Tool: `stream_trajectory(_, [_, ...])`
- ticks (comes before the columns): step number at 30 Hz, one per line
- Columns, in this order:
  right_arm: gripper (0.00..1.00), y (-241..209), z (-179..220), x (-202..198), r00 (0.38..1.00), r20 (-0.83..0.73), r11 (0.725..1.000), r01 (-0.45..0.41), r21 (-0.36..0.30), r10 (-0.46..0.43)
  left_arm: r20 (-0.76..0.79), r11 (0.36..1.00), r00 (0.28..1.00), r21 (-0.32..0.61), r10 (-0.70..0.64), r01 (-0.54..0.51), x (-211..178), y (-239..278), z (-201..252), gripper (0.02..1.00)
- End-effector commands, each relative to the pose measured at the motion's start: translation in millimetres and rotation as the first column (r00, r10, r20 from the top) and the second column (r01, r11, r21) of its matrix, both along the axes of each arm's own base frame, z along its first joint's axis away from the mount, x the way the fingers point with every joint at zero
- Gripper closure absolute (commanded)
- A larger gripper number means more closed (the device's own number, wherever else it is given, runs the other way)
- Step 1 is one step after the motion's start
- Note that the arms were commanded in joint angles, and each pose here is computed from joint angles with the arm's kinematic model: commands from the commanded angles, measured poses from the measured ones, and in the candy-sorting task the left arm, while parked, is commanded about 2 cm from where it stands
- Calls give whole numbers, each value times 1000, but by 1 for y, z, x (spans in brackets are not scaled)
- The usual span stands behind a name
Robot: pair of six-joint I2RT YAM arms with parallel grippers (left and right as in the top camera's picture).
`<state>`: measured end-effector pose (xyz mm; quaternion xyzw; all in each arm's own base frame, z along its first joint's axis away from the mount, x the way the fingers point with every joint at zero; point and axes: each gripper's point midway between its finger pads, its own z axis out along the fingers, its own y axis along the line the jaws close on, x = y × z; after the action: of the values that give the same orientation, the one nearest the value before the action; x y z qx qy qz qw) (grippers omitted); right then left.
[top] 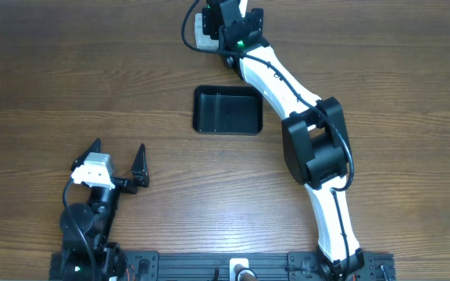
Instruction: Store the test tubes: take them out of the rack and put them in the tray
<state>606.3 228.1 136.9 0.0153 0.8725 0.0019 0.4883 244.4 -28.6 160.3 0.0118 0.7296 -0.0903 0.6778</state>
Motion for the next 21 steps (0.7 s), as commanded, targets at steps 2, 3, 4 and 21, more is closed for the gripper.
stream_trajectory(2, [29,3,5,7,1000,30,1000,-7,-7,7,-1,1000,1000,-11,-8,8,0,-1,-1,18])
stream_trajectory(3, [34,4,6,7,999,33,1000,-8,-5,8,-1,1000,1000,-11,-8,8,0,-1,-1,18])
stream_trajectory(4, [38,5,6,7,999,36,1000,-10,-4,10,-1,1000,1000,-11,-8,8,0,-1,-1,20])
stream_trajectory(21, [73,11,-12,13,999,45,1000,-14,1,14,-1,1000,1000,-11,-8,8,0,-1,-1,18])
